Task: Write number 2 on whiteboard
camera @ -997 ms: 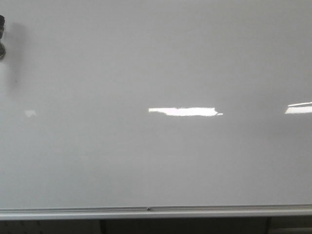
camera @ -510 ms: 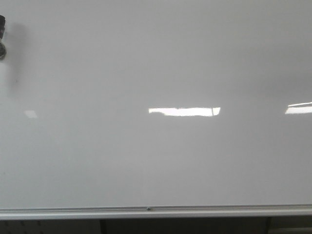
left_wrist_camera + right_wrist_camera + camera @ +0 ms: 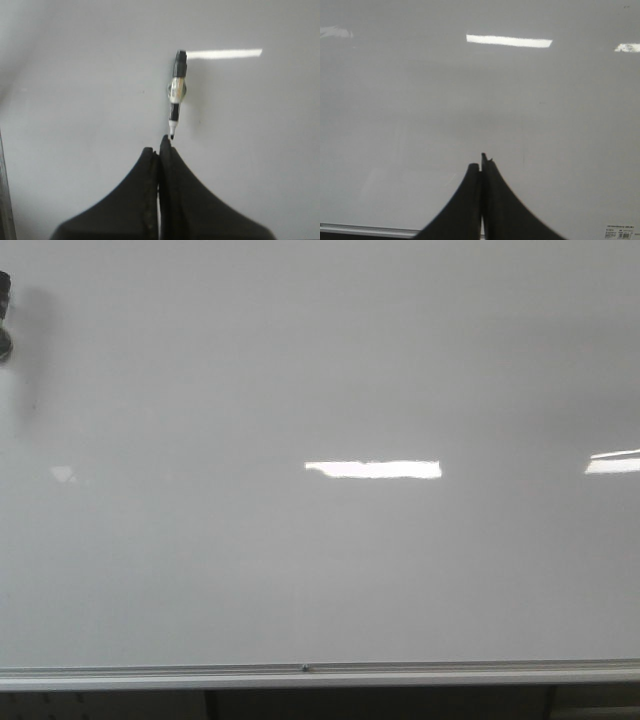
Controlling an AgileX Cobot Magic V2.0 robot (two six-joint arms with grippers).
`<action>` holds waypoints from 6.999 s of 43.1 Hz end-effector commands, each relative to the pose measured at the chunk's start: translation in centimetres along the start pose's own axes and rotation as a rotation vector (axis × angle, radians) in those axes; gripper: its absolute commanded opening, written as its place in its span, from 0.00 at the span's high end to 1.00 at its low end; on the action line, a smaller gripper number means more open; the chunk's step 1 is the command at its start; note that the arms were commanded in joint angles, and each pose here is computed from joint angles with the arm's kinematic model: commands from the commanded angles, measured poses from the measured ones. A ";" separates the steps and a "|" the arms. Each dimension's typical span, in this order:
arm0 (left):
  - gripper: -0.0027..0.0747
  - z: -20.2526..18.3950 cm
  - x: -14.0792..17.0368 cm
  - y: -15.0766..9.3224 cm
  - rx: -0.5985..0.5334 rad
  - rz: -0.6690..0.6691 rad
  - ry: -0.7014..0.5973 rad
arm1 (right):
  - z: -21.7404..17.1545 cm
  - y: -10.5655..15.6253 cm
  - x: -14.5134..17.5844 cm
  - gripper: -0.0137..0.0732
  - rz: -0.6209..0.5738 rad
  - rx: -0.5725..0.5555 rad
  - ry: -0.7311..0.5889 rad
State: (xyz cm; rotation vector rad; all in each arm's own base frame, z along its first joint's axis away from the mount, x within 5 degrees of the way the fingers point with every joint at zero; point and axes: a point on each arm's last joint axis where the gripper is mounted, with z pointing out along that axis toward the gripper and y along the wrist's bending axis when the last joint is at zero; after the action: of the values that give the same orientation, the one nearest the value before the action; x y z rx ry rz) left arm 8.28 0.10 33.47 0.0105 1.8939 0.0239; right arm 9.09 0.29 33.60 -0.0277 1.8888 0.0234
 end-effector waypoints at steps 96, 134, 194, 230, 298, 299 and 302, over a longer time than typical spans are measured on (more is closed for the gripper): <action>0.29 23.7 -4.1 -2.5 0.077 0.114 0.346 | 1.6 -0.3 -0.6 0.15 -0.057 0.033 0.045; 0.75 26.6 -3.2 -2.6 0.074 0.172 0.319 | 1.6 -0.3 -0.6 0.15 -0.057 0.033 0.045; 0.89 9.9 -6.6 -14.2 0.729 0.831 0.649 | 1.6 -0.3 -0.7 0.15 -0.057 0.033 0.044; 0.89 5.5 -5.2 -18.9 0.978 1.055 0.569 | 3.9 9.3 -4.3 0.15 -0.615 -0.748 0.283; 0.63 5.7 -5.5 -19.2 0.998 1.106 0.485 | 6.5 21.1 -6.5 0.81 -0.832 -1.132 0.204; 0.58 5.7 -5.5 -19.2 0.998 1.106 0.485 | 6.5 21.1 -6.5 0.82 -0.833 -1.132 0.204; 0.44 5.7 -5.5 -19.2 0.996 1.101 0.483 | 6.5 21.1 -6.5 0.82 -0.833 -1.132 0.204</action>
State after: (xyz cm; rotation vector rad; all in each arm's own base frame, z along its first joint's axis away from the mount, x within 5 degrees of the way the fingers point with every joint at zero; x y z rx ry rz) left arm 15.95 -19.20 34.62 1.8978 2.0132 -0.1526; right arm 16.84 21.60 35.71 -1.6769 1.7686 0.4974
